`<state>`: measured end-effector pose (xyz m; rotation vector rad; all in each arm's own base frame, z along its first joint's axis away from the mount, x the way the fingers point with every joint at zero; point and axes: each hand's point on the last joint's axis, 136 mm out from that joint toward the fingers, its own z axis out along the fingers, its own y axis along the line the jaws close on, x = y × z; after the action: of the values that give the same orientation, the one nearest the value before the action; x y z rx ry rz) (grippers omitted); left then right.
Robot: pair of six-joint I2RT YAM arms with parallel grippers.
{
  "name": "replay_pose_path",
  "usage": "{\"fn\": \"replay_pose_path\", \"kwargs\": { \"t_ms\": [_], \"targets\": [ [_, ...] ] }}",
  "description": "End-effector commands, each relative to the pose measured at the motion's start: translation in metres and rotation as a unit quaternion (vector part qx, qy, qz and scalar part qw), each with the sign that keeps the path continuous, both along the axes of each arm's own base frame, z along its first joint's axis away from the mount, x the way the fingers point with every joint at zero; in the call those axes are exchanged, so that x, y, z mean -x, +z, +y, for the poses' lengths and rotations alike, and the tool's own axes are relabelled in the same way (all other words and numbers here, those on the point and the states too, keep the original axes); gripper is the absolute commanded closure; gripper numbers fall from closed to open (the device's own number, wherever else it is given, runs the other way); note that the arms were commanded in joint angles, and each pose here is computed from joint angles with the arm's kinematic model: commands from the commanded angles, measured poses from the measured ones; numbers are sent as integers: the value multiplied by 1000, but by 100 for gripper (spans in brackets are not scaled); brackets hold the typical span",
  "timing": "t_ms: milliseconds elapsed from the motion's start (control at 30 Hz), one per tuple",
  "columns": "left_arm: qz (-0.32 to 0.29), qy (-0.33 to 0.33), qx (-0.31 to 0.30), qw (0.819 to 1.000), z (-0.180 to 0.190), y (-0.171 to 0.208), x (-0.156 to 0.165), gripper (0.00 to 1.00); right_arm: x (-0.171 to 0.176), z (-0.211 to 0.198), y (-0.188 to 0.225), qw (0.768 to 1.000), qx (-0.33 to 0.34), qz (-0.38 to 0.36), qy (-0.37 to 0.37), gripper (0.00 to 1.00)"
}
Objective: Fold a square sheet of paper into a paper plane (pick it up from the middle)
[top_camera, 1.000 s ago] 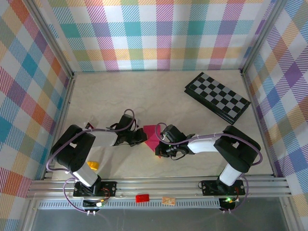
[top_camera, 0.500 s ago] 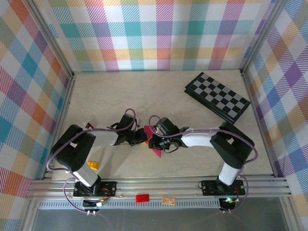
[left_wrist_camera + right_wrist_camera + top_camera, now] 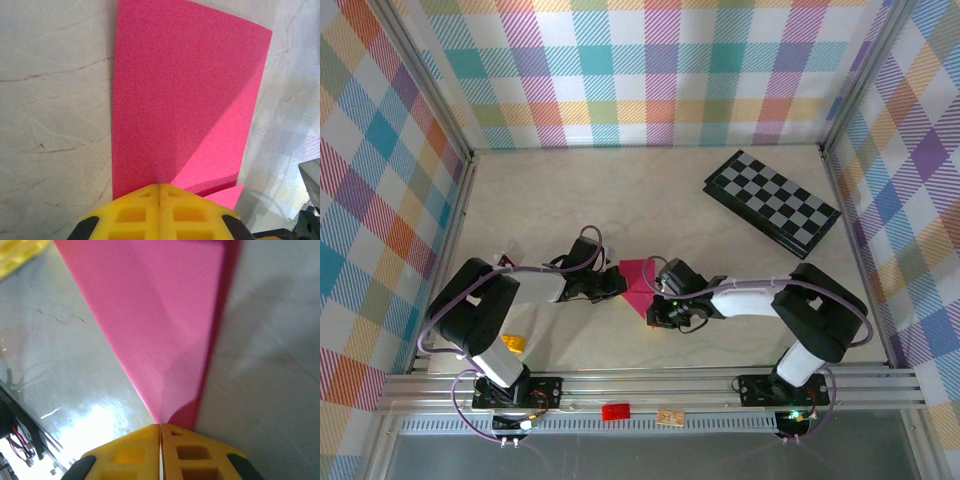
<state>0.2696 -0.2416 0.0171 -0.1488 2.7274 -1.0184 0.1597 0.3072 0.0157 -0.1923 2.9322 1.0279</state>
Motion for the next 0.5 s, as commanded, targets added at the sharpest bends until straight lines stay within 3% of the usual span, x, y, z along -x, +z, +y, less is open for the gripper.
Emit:
{"fn": "replay_pose_path", "kwargs": {
  "t_ms": [0, 200, 467],
  "targets": [
    [54, 10, -72, 996, 27, -41, 24, 100, 4, -5, 7, 1000, -7, 2, -4, 88],
    [54, 12, -75, 996, 29, -41, 25, 100, -20, 30, 40, 998, -56, -32, 7, 87],
    [56, 16, -75, 995, 29, -42, 25, 100, -47, 59, 14, 999, -33, -23, 7, 85]
  ]
}}
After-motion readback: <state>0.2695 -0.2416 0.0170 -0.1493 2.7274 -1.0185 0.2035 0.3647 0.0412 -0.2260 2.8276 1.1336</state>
